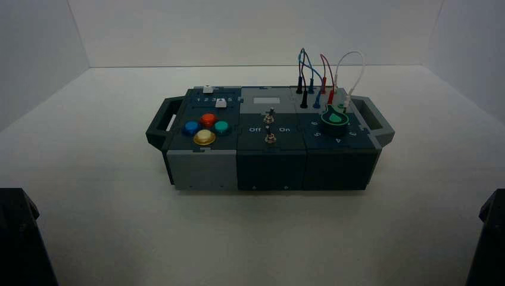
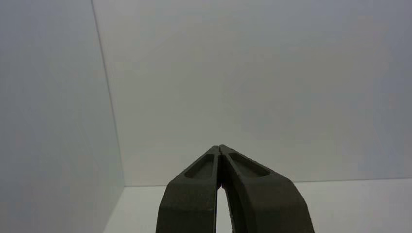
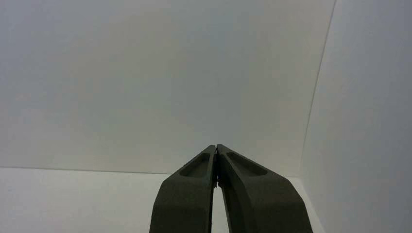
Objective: Push the blue button with the left gripper.
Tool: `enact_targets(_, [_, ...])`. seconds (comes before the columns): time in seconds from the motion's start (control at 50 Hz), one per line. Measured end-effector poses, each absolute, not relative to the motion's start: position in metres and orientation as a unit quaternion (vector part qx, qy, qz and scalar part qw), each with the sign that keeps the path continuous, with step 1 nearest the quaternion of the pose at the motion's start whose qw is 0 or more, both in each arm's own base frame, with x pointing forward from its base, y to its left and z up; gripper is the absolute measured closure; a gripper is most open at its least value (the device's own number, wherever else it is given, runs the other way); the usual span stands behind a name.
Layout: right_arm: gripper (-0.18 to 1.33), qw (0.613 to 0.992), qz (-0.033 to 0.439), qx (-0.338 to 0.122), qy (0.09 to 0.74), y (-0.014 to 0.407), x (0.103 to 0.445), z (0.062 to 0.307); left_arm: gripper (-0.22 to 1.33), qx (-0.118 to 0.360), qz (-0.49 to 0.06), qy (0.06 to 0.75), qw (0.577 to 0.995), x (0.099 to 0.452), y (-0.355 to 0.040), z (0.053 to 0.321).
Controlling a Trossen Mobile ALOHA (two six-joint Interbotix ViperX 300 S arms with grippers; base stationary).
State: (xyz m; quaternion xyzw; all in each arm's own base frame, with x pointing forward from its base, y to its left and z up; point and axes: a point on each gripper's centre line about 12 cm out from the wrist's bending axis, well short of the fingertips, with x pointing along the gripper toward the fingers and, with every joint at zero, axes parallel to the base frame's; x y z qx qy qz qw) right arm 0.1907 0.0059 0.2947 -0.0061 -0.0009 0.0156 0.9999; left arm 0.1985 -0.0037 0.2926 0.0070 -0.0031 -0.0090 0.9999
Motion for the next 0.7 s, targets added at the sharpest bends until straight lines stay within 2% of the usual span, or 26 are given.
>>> enact_targets(0.36, [1.29,0.999,0.021,-0.006,0.023,0.008,0.193,0.289,1.28,0.007,-0.02,0.024,0.999,0.199,-0.008,0.286])
enact_targets(0.7, [1.29,0.992,0.094,-0.014,0.081,0.036,0.192,0.304,1.28,0.016,-0.098,0.101,0.99,0.197,-0.039,0.305])
